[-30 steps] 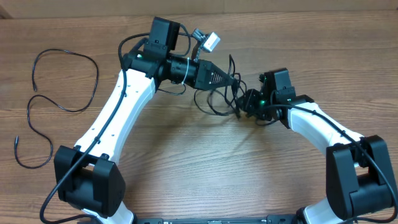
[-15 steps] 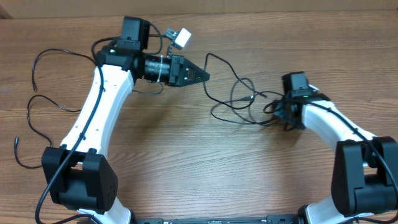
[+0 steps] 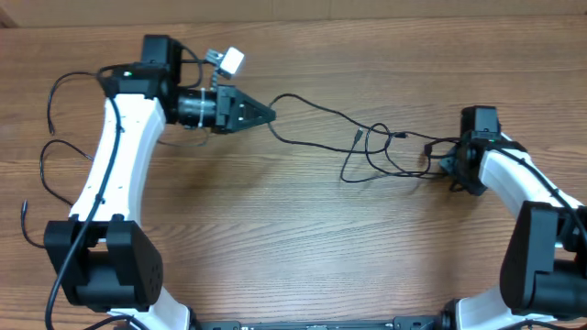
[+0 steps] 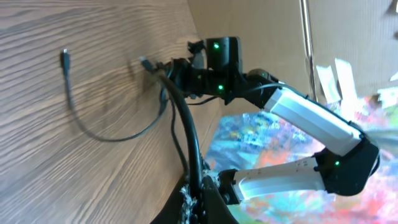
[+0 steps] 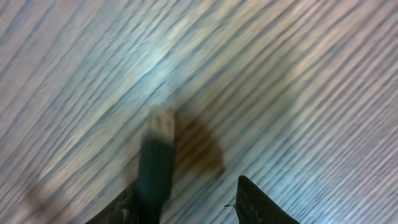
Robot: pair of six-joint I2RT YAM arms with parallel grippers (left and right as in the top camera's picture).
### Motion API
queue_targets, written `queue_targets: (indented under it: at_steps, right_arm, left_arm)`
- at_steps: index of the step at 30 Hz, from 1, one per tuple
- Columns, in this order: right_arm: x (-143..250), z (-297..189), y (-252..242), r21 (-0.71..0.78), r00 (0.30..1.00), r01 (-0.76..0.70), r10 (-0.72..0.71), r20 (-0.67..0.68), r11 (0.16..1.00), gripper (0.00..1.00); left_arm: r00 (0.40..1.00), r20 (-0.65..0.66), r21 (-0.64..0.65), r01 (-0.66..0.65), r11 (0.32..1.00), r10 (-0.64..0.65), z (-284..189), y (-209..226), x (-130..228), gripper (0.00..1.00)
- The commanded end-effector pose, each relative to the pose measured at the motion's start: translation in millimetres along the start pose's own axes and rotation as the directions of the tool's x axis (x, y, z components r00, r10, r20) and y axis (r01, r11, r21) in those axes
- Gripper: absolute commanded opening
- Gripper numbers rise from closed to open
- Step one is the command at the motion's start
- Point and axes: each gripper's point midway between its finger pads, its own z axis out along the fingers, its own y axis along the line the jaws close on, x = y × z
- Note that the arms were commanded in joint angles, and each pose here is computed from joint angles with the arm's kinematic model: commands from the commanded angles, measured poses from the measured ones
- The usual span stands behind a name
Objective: Untangle cables
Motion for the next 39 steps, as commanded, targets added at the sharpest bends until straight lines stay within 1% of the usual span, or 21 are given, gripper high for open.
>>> queue_targets:
  at_steps: [1, 4, 6, 10, 17, 20, 22, 23, 25, 26, 27, 28, 29, 30, 31, 32, 33, 34, 37, 39]
  right_arm:
    - [-18, 1, -20, 0.039, 0.997, -0.074, 0.073, 0.040, 0.996, 0.42]
    - [-26, 4, -30, 0.045, 0.993, -0.113, 0.110, 0.049, 0.993, 0.41]
    - [-29, 5, -35, 0.049, 0.991, -0.129, 0.127, 0.050, 0.990, 0.42]
    - [-27, 6, -31, 0.013, 0.990, -0.140, 0.140, 0.022, 0.990, 0.42]
    - [-25, 6, -23, -0.029, 0.990, -0.142, 0.142, 0.003, 0.989, 0.42]
    - [-28, 6, -22, -0.035, 0.989, -0.144, 0.145, 0.012, 0.989, 0.43]
    - [-30, 6, -21, -0.041, 0.989, -0.146, 0.147, 0.019, 0.988, 0.42]
    - [-31, 6, -20, -0.044, 0.989, -0.147, 0.148, 0.021, 0.988, 0.43]
    - [-32, 6, -20, -0.047, 0.989, -0.148, 0.149, 0.025, 0.988, 0.43]
    - [-32, 6, -20, -0.047, 0.988, -0.148, 0.149, 0.026, 0.988, 0.43]
    - [-32, 6, -20, -0.047, 0.989, -0.148, 0.149, 0.025, 0.988, 0.43]
    - [-32, 6, -20, -0.047, 0.989, -0.148, 0.149, 0.025, 0.988, 0.43]
    - [-31, 6, -20, -0.047, 0.989, -0.148, 0.149, 0.025, 0.988, 0.43]
    - [-31, 6, -20, -0.046, 0.989, -0.147, 0.148, 0.025, 0.988, 0.43]
    - [-31, 6, -20, -0.046, 0.989, -0.147, 0.148, 0.025, 0.988, 0.43]
    - [-31, 6, -20, -0.046, 0.989, -0.144, 0.145, 0.024, 0.988, 0.43]
    - [-31, 6, -20, -0.045, 0.989, -0.144, 0.145, 0.022, 0.989, 0.43]
    - [-31, 6, -20, -0.045, 0.989, -0.144, 0.145, 0.022, 0.989, 0.43]
    - [-31, 6, -19, -0.051, 0.989, -0.144, 0.146, 0.022, 0.988, 0.43]
    - [-31, 6, -19, -0.053, 0.989, -0.144, 0.146, 0.020, 0.988, 0.43]
  left_arm:
    - [0.995, 0.080, -0.019, -0.053, 0.998, 0.054, -32, -7, -8, 0.04]
    - [0.993, 0.113, -0.077, 0.021, 0.997, -0.012, -53, 9, -7, 0.04]
    - [0.991, 0.127, -0.090, 0.048, 0.995, -0.036, -62, 13, -5, 0.04]
    - [0.991, 0.129, -0.107, 0.059, 0.992, -0.045, -69, 18, 1, 0.04]
    - [0.993, 0.094, -0.210, 0.094, 0.973, -0.076, -70, 36, 11, 0.04]
    - [0.993, 0.074, -0.297, 0.106, 0.949, -0.088, -74, 50, 17, 0.04]
    - [0.991, 0.060, -0.390, 0.135, 0.911, -0.121, -79, 66, 23, 0.04]
    - [0.987, 0.056, -0.447, 0.157, 0.881, -0.148, -83, 75, 27, 0.04]
    - [0.975, 0.067, -0.563, 0.213, 0.799, -0.212, -93, 94, 35, 0.04]
    - [0.961, 0.093, -0.637, 0.257, 0.727, -0.259, -103, 107, 40, 0.04]
    - [0.922, 0.183, -0.758, 0.353, 0.549, -0.340, -127, 129, 51, 0.04]
    - [0.889, 0.262, -0.819, 0.411, 0.402, -0.374, -146, 141, 58, 0.04]
    - [0.869, 0.313, -0.845, 0.439, 0.306, -0.383, -157, 148, 63, 0.04]
    - [0.842, 0.381, -0.866, 0.470, 0.171, -0.382, -173, 154, 70, 0.04]
    - [0.823, 0.431, -0.871, 0.486, 0.068, -0.370, -184, 158, 75, 0.04]
    - [0.810, 0.477, -0.870, 0.491, -0.050, -0.340, -194, 162, 80, 0.04]
    - [0.811, 0.483, -0.870, 0.486, -0.082, -0.330, -194, 163, 82, 0.04]
    - [0.817, 0.475, -0.876, 0.475, -0.086, -0.327, -191, 164, 81, 0.04]
    - [0.851, 0.421, -0.903, 0.426, -0.056, -0.313, -169, 169, 78, 0.04]
    - [0.869, 0.377, -0.920, 0.392, -0.017, -0.321, -152, 172, 79, 0.04]
